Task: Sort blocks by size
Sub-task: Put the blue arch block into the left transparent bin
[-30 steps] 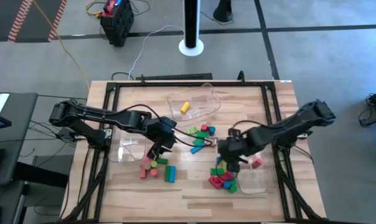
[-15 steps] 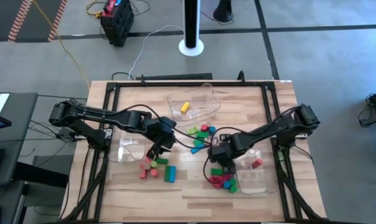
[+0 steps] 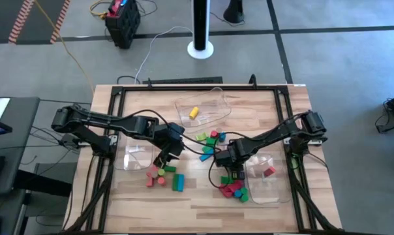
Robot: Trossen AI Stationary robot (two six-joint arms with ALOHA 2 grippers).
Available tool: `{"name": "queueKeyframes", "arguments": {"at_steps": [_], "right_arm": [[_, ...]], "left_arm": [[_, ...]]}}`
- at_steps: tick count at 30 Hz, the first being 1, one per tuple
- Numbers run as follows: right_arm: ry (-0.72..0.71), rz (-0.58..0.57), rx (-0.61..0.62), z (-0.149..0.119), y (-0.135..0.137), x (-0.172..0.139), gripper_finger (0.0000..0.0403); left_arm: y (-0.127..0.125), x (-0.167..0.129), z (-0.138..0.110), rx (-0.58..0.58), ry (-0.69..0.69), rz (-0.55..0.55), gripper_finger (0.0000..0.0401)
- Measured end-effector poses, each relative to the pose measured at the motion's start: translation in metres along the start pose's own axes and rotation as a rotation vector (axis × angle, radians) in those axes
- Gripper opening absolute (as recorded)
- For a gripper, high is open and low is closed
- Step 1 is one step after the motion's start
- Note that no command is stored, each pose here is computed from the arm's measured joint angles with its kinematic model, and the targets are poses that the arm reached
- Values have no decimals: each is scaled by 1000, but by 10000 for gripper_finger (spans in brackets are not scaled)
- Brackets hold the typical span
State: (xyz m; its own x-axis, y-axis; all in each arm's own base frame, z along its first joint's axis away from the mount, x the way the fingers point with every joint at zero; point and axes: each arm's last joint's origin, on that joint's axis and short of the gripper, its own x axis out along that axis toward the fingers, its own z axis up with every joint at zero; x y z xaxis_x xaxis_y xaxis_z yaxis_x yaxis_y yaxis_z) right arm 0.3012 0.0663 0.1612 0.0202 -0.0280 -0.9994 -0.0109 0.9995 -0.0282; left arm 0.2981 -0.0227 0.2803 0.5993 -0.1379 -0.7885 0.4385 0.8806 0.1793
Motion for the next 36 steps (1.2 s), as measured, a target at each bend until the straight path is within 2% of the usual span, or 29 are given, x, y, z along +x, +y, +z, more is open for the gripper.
{"name": "queueKeyframes", "arguments": {"at_steps": [11,20,27,36], "right_arm": [[-16,12,1,2,1,0,120],[-69,25,3,5,1,4,118],[-39,19,14,-2,0,11,115],[-43,19,-9,-2,3,10,63]], "left_arm": [[0,0,-1,2,7,-3,202],[-1,0,-2,-2,23,-10,202],[-1,0,-2,-2,23,-10,202],[0,0,-2,7,38,34,202]]}}
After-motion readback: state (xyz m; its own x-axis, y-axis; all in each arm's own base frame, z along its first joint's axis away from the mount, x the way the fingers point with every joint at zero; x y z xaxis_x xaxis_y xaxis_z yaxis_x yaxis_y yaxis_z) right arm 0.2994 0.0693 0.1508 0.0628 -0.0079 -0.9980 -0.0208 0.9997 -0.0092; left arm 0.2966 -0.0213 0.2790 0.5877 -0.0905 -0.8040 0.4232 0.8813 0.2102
